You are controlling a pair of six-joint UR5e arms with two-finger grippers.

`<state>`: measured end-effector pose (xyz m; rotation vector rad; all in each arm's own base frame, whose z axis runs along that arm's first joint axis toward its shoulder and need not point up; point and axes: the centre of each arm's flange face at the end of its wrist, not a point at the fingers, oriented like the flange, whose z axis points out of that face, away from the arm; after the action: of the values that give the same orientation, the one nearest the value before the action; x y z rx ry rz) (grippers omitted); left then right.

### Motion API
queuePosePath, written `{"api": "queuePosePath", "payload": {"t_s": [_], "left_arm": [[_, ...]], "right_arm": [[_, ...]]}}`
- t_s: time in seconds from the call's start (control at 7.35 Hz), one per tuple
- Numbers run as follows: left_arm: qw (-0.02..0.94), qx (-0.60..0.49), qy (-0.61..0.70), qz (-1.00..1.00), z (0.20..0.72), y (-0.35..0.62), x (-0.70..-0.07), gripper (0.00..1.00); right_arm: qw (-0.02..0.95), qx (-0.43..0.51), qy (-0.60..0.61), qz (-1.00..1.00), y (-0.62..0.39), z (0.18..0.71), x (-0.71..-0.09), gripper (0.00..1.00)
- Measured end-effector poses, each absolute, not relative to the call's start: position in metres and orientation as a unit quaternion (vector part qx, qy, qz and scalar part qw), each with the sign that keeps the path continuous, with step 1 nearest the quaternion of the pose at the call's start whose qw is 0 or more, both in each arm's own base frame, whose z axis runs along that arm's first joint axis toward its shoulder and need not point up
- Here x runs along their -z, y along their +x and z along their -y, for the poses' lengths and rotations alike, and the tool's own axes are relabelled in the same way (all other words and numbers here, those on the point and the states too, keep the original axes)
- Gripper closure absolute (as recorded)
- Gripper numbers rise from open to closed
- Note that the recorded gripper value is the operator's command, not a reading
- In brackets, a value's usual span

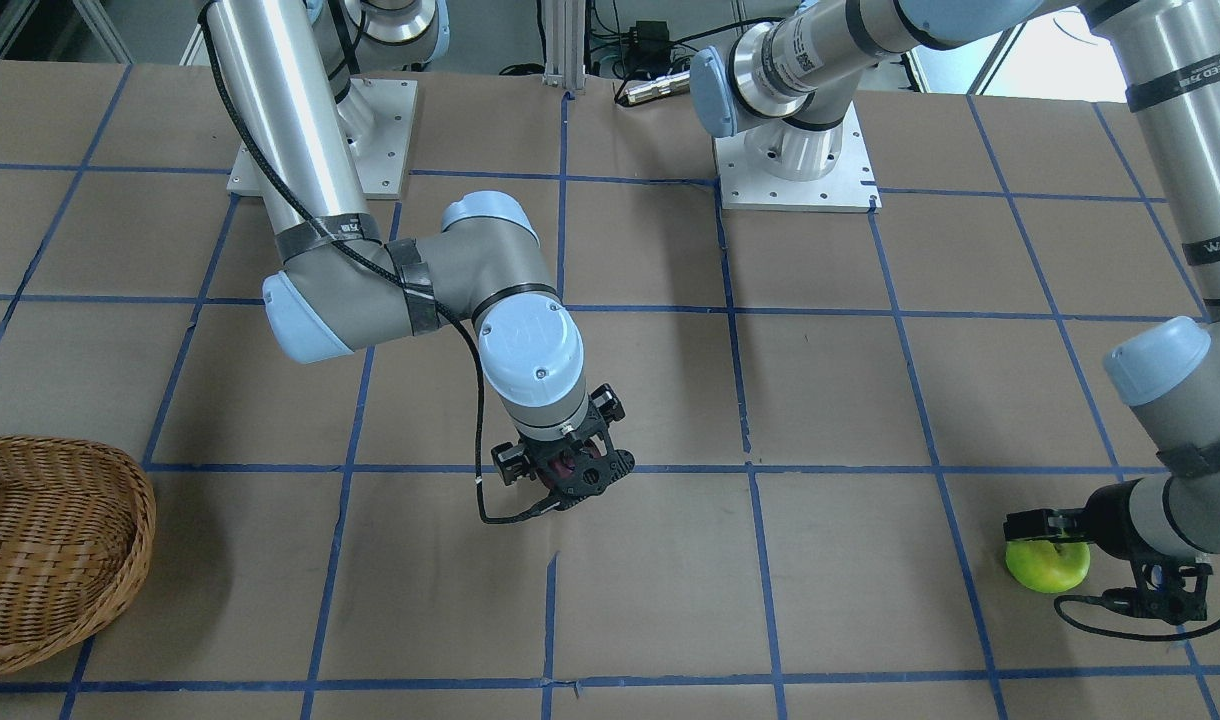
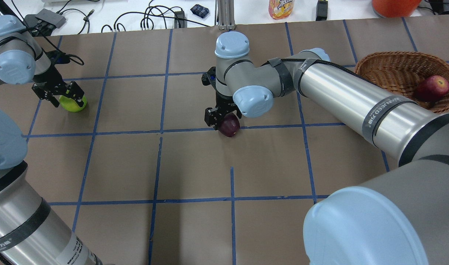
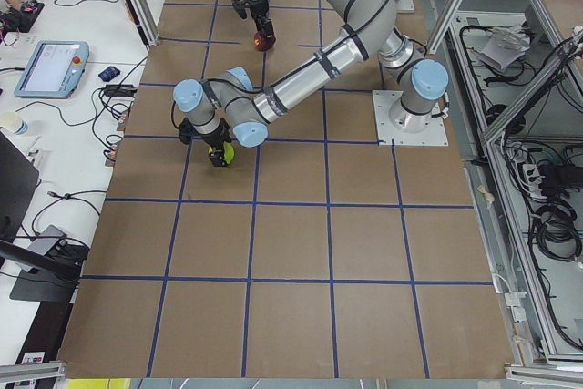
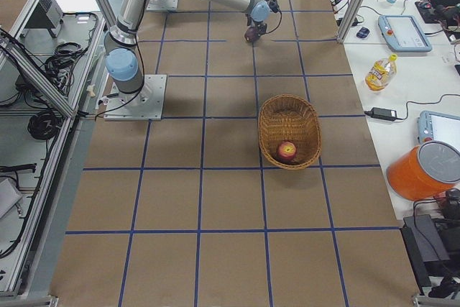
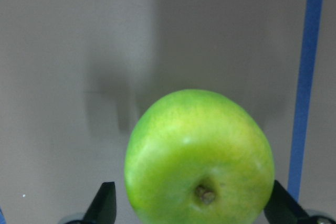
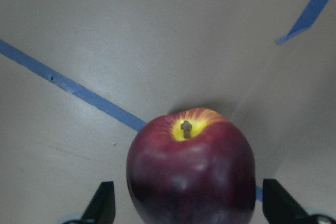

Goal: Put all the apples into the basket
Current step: 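Grasp dark red apple with right gripper while left grasps green apple, then carry dark apple to basket with right while left carries green apple to center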

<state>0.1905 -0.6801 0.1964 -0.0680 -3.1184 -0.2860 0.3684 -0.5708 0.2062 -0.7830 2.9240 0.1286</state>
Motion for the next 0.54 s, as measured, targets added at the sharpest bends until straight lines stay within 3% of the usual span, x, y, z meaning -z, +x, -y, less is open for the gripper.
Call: {"api": "queuePosePath", "payload": {"t_s": [0.14, 0.41, 0.54], "left_arm": [[0.006, 0.091, -0.02, 0.996, 0.679, 0.191, -0.196, 1.0], [0.01, 0.095, -0.006, 0.995, 0.678, 0.186, -0.207, 1.0], [0.011, 0.102, 0.01, 0.995, 0.677, 0.178, -0.229, 1.0]], "right_arm": [[0.056, -0.039, -0.259, -0.964, 0.369, 0.572, -0.203, 0.0], [0.058, -0.018, -0.26, -0.964, 0.372, 0.578, -0.193, 0.0], [0.057, -0.012, -0.26, -0.964, 0.372, 0.58, -0.19, 0.05]]}}
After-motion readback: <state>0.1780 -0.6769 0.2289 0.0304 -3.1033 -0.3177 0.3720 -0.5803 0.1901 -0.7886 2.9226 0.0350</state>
